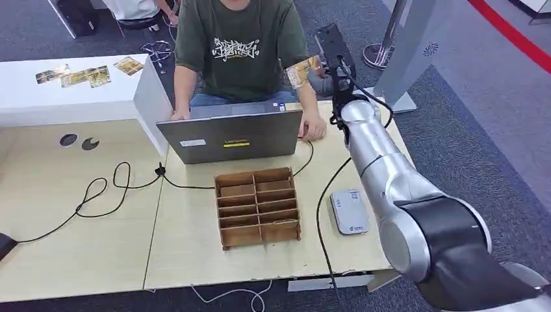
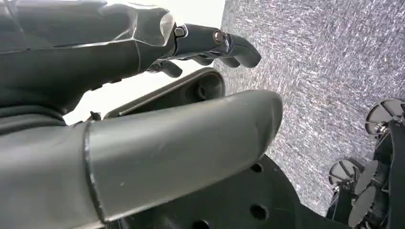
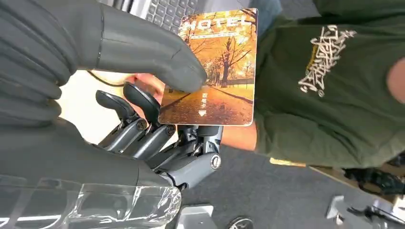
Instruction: Pass the card to the sensor for recognition and then transmit it.
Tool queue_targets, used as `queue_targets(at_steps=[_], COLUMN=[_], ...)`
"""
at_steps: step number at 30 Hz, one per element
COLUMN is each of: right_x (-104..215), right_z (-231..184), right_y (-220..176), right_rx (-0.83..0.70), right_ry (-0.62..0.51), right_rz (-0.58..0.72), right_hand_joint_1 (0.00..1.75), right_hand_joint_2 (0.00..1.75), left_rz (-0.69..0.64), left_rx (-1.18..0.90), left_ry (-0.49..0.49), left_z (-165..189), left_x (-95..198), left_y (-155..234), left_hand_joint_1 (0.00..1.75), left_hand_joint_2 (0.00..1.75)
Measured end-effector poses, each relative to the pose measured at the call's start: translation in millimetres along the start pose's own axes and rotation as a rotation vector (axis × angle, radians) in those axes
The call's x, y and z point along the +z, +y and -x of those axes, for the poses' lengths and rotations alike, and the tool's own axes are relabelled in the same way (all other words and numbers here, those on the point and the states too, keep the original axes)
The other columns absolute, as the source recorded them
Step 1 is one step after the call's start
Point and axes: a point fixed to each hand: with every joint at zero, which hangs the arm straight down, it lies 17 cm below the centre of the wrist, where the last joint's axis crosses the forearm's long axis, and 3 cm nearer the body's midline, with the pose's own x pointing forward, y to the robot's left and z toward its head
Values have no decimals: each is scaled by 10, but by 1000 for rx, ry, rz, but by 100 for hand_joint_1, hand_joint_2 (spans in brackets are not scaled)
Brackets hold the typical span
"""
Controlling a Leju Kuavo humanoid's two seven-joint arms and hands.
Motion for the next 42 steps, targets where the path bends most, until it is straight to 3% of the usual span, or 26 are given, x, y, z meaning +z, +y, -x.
queue_targets(at_steps=[17, 25, 42], right_x=[654, 948, 1156], right_z=[1731, 2030, 2191], right_y=[475, 773, 896], right_rx=[-141, -126, -124], right_ry=[151, 178, 190], right_rz=[-8, -35, -55], right_hand_joint_1=[175, 175, 175], right_hand_joint_2=[175, 175, 175], left_rz=[6, 9, 12], left_rx=[67, 84, 101], left_ry=[35, 41, 46], left_z=[92, 102, 110], left_x=[-27, -28, -30], left_y=[21, 18, 16], left_hand_joint_1=[0, 0, 0], left_hand_joint_2=[0, 0, 0])
